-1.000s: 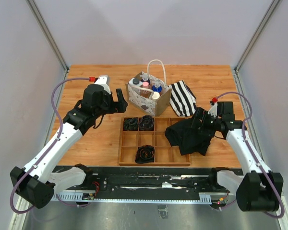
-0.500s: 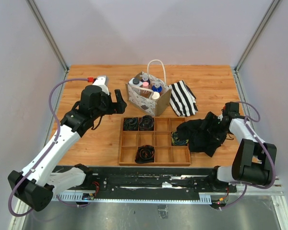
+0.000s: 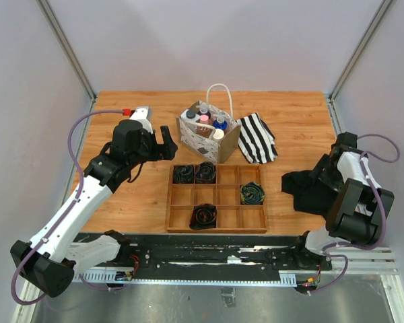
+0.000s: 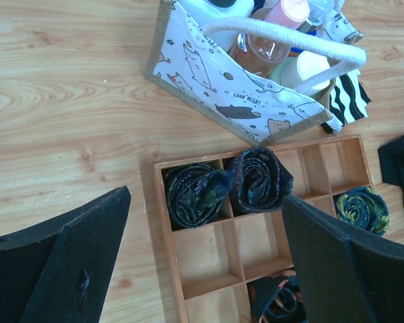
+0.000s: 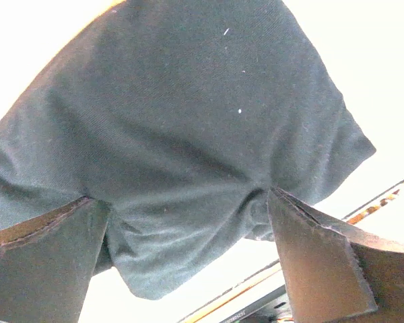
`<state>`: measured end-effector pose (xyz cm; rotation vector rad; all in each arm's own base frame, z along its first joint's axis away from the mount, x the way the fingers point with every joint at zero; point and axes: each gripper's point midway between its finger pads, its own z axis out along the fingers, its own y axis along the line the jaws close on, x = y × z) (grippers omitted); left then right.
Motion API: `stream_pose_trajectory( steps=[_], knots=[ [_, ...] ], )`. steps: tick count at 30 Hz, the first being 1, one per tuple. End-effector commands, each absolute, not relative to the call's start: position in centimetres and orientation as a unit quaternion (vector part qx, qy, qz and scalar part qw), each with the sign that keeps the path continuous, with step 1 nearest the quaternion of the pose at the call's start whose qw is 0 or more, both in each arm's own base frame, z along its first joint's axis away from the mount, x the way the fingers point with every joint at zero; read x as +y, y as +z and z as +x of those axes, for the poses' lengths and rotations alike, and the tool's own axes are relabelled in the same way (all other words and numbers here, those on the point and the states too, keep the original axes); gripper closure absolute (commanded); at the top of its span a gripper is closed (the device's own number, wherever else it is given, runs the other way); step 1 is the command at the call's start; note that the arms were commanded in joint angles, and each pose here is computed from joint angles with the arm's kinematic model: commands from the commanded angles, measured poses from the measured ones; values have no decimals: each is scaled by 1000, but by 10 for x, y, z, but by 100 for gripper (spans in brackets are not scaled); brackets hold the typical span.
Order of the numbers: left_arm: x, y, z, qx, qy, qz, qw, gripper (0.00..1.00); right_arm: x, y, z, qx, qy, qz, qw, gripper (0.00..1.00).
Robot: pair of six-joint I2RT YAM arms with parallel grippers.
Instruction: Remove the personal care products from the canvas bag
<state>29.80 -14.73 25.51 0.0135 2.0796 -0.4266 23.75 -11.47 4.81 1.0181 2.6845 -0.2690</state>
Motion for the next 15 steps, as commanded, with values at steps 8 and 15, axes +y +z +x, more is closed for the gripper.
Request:
stream_pose_trajectory(
  steps=[8,15],
  knots=[
    [-157,272,298,841,-210,7,499,0,-69,113,279,919,-10,287,270,2],
    [-168,267,299,848,-230,8,478,0,-44,61,286,960,40,239,142,2]
  ],
)
